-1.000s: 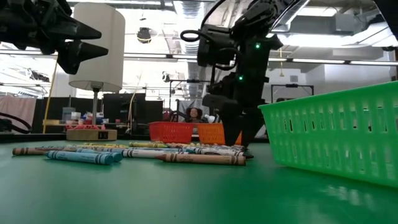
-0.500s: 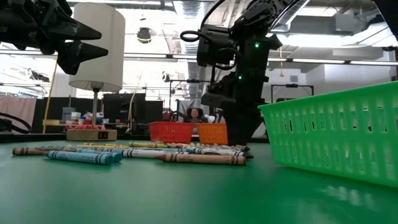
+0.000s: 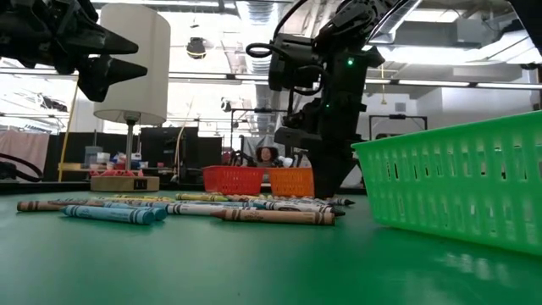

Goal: Sort crayons
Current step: Put the black crayon into the black bin

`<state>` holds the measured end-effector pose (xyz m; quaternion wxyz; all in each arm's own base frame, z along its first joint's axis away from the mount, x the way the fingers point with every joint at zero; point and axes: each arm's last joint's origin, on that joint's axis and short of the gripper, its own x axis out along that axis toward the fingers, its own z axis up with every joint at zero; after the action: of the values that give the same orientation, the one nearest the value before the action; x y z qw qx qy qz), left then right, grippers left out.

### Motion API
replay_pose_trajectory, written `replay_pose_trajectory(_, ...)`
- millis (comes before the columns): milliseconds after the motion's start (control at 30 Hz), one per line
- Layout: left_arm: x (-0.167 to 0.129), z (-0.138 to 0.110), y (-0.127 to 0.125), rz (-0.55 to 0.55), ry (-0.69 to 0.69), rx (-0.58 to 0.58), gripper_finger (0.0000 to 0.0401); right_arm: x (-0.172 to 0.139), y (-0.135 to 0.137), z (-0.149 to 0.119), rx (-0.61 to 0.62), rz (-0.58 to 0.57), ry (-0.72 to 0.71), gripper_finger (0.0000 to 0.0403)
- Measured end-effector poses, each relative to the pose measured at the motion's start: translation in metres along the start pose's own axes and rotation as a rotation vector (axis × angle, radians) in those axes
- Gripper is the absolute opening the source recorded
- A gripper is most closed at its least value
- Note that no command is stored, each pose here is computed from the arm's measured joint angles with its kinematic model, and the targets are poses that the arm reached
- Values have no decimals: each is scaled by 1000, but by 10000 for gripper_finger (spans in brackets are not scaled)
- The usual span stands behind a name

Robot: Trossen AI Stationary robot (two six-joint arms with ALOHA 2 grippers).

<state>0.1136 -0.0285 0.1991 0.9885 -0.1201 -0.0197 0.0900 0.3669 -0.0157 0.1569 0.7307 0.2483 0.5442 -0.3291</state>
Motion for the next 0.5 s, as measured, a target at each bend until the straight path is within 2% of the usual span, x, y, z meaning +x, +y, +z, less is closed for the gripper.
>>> replay_pose_trajectory(133, 0, 0, 0, 0, 0, 0, 215, -7, 1, -1, -2, 14, -16, 5)
replay_pose_trajectory(400, 0, 0, 0, 0, 2, 1, 215, -41, -7, -1, 13, 52, -47, 4)
replay_pose_trajectory(500, 0, 0, 0, 0, 3, 2, 215, -52, -11, -8, 7, 25, -17, 4)
